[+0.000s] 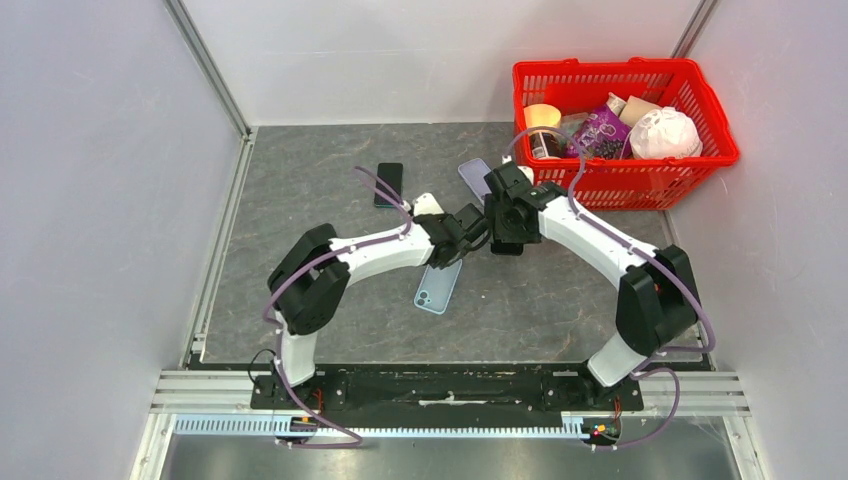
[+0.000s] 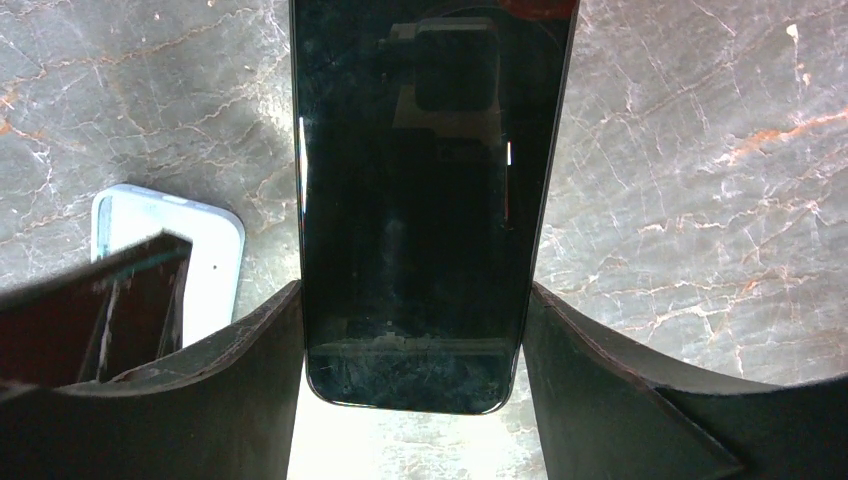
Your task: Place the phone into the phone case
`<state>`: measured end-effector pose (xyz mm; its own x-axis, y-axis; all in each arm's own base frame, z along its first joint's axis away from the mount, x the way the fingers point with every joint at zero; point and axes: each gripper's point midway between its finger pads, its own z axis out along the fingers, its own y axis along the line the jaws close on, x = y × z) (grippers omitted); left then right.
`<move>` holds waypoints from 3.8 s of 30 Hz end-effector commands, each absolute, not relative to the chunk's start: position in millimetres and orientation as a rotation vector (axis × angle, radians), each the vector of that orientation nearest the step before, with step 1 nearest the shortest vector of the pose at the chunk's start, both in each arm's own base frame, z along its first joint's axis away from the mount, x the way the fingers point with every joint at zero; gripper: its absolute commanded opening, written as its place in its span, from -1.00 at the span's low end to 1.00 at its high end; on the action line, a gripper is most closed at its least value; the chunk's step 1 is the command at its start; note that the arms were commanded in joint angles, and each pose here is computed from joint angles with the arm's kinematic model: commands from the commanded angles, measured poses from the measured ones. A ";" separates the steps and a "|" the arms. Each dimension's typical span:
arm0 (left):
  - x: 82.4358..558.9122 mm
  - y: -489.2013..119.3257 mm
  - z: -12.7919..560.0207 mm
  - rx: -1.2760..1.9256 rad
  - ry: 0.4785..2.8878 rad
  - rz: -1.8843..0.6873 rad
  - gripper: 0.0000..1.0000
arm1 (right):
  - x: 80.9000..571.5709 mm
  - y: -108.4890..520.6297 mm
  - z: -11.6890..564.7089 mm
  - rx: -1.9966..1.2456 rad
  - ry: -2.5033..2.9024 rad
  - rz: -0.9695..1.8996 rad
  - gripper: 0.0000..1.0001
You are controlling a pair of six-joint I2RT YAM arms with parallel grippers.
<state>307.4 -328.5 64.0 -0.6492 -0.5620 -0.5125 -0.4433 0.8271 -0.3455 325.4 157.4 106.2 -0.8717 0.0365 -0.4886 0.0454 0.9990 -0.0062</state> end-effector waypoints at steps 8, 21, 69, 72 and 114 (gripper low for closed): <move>339.7 -309.5 39.2 -1.015 2.313 -0.090 -0.21 | 319.3 138.7 136.4 0.124 2.525 0.008 -0.33; 342.9 -306.2 11.1 -1.001 2.367 -0.019 -0.53 | 316.6 133.6 132.0 0.121 2.536 0.011 -0.36; 296.3 -194.3 48.2 -0.770 2.455 -0.003 0.03 | 323.1 131.2 121.4 0.141 2.563 0.094 -0.41; 298.1 -196.3 37.5 -0.767 2.476 0.008 -0.02 | 323.4 130.7 122.0 0.137 2.561 0.091 -0.41; 301.7 -240.5 70.8 -0.180 2.524 -0.430 0.42 | 306.5 165.7 120.0 0.086 2.578 0.182 -0.53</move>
<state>291.3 -235.5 42.1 -0.8678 -0.1586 -0.4709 -0.0375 0.9659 -0.2563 300.5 160.8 97.8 -0.8889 0.0634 -0.4536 0.0127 0.9934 0.1141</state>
